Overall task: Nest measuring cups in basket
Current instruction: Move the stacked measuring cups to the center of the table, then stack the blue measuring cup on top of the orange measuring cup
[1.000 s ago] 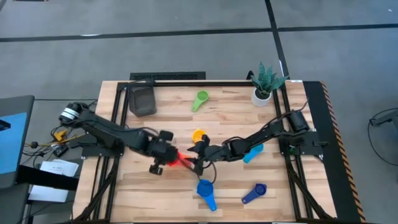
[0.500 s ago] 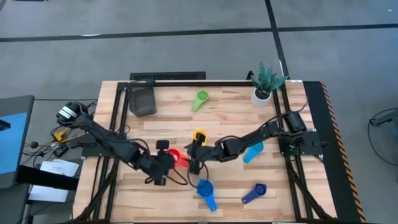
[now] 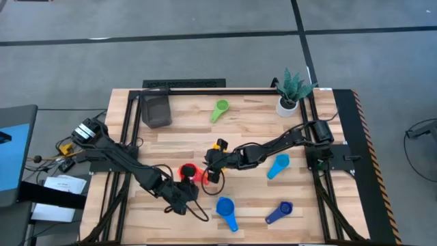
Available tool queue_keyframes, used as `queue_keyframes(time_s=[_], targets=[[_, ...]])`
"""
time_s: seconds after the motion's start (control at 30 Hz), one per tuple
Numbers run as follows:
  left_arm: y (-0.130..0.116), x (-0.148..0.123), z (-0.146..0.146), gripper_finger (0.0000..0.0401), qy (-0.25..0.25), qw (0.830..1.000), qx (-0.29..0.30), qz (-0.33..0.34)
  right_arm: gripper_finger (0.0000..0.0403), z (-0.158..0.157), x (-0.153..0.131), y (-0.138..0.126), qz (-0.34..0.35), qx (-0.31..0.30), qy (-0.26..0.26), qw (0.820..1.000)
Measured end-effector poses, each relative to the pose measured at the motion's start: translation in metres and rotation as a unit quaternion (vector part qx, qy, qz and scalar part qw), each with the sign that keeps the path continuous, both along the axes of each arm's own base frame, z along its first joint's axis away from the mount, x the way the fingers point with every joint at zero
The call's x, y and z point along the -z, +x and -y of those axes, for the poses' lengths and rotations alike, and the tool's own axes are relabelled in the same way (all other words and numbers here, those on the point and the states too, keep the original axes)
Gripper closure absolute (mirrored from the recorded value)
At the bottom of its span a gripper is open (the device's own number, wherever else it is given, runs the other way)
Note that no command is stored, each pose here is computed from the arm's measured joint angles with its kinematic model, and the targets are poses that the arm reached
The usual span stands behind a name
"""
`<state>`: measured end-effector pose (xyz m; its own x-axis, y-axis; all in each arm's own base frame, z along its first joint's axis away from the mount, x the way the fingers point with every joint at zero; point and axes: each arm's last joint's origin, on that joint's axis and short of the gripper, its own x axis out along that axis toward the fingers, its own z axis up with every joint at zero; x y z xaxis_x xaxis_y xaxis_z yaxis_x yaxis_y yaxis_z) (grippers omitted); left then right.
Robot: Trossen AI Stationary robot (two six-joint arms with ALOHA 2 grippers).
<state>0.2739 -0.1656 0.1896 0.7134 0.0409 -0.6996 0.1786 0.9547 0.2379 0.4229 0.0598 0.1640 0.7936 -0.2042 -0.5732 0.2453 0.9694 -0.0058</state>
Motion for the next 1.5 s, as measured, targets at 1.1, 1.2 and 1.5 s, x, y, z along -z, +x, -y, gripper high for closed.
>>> queue_keyframes(time_s=[1.1,1.2,1.5], targets=[[0.029,0.027,-0.036,0.0401,-0.001,0.998,-0.044,-0.039,0.0389,-0.017,0.043,0.003,-0.039,-0.022,0.047,0.998],[0.030,0.027,-0.038,0.0401,-0.001,0.998,-0.048,-0.038,0.0394,-0.021,0.043,0.003,-0.039,-0.027,0.047,0.998],[0.031,0.017,-0.033,0.0401,0.008,0.998,-0.047,-0.029,0.0340,-0.018,0.032,-0.001,-0.037,0.009,0.037,0.999]])
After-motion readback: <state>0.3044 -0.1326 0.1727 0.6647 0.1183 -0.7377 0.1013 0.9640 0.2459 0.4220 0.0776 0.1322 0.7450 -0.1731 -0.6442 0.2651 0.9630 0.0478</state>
